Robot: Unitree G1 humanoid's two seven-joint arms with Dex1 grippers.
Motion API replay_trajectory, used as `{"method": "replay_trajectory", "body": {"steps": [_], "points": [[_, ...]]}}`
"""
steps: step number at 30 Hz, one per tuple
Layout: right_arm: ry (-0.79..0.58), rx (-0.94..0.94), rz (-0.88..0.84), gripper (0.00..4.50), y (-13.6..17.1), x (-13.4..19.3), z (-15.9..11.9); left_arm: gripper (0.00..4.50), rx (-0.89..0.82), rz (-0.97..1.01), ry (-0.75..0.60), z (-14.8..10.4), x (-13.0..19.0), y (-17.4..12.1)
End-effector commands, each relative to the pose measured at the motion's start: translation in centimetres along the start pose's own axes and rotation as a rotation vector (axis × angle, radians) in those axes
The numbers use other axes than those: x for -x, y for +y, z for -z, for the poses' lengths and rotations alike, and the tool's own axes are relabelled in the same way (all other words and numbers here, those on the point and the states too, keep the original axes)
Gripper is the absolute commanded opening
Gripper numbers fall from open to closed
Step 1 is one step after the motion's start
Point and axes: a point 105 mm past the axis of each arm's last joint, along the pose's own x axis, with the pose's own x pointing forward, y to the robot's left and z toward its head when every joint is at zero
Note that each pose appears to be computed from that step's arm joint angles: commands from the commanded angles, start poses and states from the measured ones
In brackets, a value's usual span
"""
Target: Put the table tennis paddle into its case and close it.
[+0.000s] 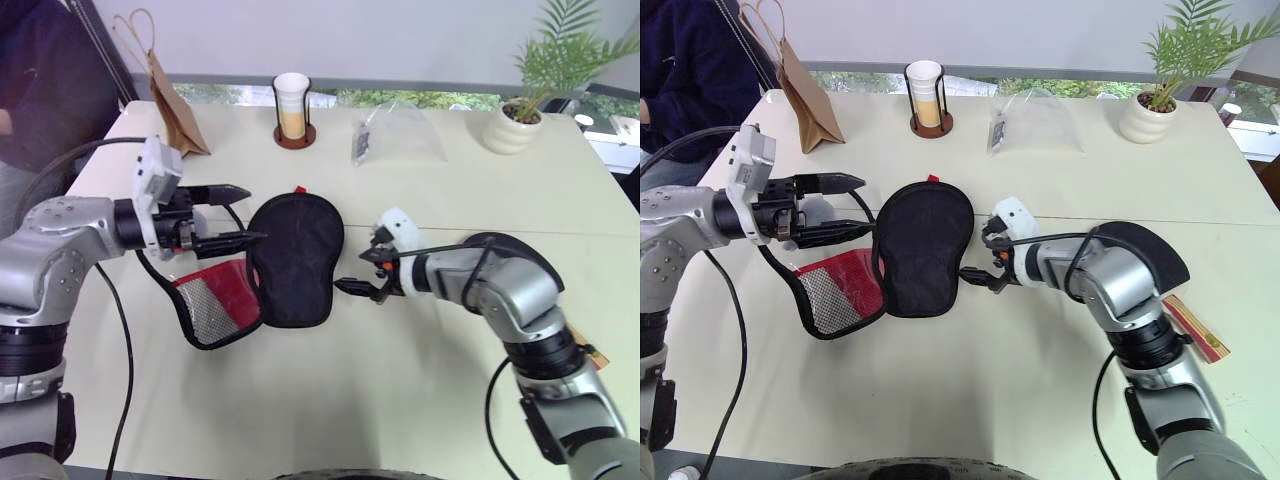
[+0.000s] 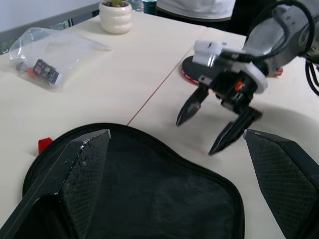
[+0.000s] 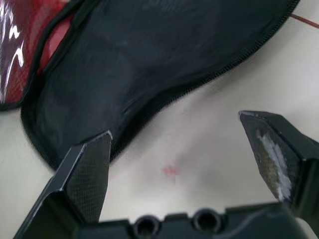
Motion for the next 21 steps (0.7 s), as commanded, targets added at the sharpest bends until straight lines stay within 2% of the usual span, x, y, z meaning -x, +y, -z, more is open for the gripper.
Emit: {"method": "replay_trajectory", "body": {"steps": [1,8,10,12,18,19,21], "points": [[-0.016,-0.011,-0.042,4.45,1.8,-1.4,-0.2,4.5,-0.044,-0.017,0.006,-0.8,0.5,-0.1],[0.023,0.005,-0.084,4.45,3.4,-3.4,0.8,4.5,-0.044,-0.028,0.014,-0.7,0.7,-0.3],[0.038,0.032,-0.076,3.95,3.4,-3.8,1.2,4.5,-0.044,-0.031,0.017,-0.6,0.6,-0.3],[0.047,0.067,-0.067,3.21,3.3,-3.9,1.5,4.5,-0.045,-0.031,0.018,-0.6,0.6,-0.4],[0.045,0.099,-0.071,0.21,3.1,-3.6,1.5,4.5,-0.047,-0.041,0.02,-0.5,0.7,-0.3],[0.048,0.106,-0.076,0.06,3.1,-3.3,1.5,4.5,-0.047,-0.041,0.02,-0.5,0.7,-0.3],[0.052,0.117,-0.087,0.06,2.8,-2.3,1.5,4.5,-0.047,-0.04,0.02,-0.4,0.7,-0.2]]}}
